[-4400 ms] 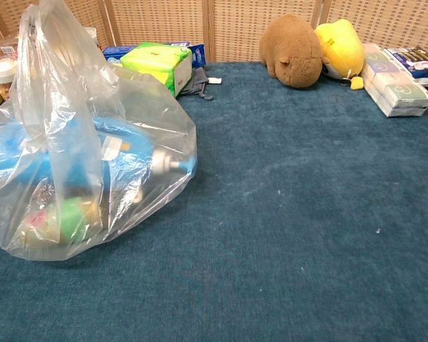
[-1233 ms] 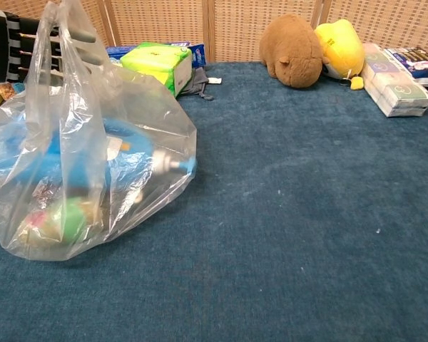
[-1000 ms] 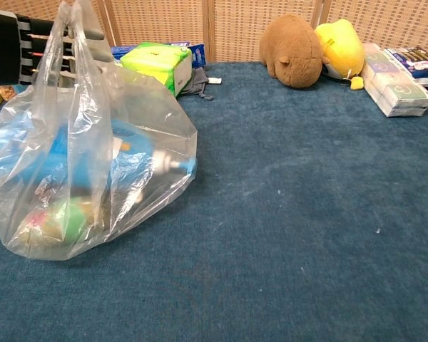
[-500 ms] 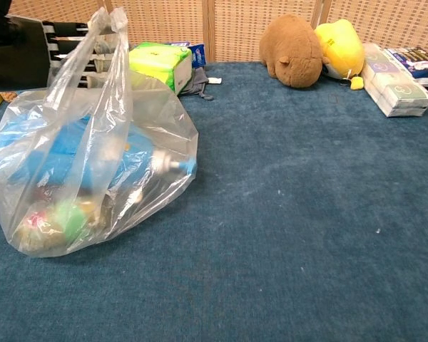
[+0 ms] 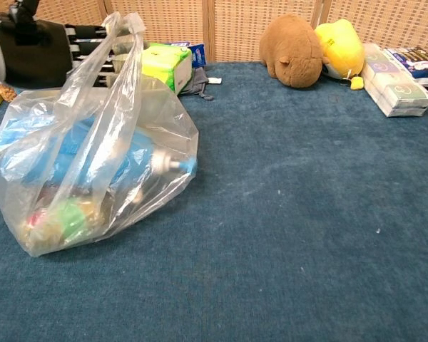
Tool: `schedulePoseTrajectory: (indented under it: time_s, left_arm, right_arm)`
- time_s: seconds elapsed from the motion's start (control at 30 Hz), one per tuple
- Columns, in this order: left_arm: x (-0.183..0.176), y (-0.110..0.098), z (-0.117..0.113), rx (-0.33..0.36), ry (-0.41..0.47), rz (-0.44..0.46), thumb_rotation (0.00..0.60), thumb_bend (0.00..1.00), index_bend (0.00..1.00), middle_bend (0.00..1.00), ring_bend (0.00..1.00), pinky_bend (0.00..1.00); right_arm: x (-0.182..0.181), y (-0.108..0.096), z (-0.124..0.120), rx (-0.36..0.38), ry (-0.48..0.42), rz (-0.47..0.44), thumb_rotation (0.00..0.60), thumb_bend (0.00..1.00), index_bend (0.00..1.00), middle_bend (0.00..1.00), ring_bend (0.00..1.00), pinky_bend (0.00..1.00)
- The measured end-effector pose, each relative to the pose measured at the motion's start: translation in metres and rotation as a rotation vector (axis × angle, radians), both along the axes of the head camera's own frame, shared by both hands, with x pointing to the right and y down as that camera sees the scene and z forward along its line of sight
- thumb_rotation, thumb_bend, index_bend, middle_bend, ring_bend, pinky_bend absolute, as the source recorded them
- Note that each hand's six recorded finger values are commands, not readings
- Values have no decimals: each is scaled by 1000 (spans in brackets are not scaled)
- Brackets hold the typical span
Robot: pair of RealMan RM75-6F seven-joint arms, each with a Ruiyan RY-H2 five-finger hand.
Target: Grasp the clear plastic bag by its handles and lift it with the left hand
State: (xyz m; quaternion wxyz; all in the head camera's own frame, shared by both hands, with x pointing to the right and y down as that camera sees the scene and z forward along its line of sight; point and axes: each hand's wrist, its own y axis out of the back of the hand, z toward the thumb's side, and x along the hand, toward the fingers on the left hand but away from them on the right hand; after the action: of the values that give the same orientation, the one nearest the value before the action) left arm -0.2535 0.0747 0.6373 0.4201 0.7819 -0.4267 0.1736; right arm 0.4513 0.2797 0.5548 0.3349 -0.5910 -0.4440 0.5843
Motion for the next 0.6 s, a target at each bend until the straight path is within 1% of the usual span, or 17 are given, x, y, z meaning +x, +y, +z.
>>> schedulePoseTrajectory:
  time_s: [0.13,0.27,0.4,0.53,0.6]
  left_arm:
    - [13,-6,-1,-43,50,-66,0,263,170,220,122,169]
    - [24,-6,-1,-92,101,-112,0,288,170,221,122,183]
    - [30,-3,-1,-150,161,-157,0,290,171,220,130,240]
    - [34,0,-4,-190,214,-176,0,290,184,226,195,323]
    - [33,1,-6,-202,234,-188,0,290,215,256,264,382]
  right_arm:
    - [1,1,-1,3,-1,5,95,328,385,382,236,184]
    - [3,3,-2,5,-2,9,96,328,385,383,237,184]
    - [3,4,-5,13,-3,9,95,329,385,383,236,184]
    - [4,4,-7,20,-4,10,95,329,385,382,237,184]
    - [5,4,-8,23,-6,11,95,329,385,383,237,184]
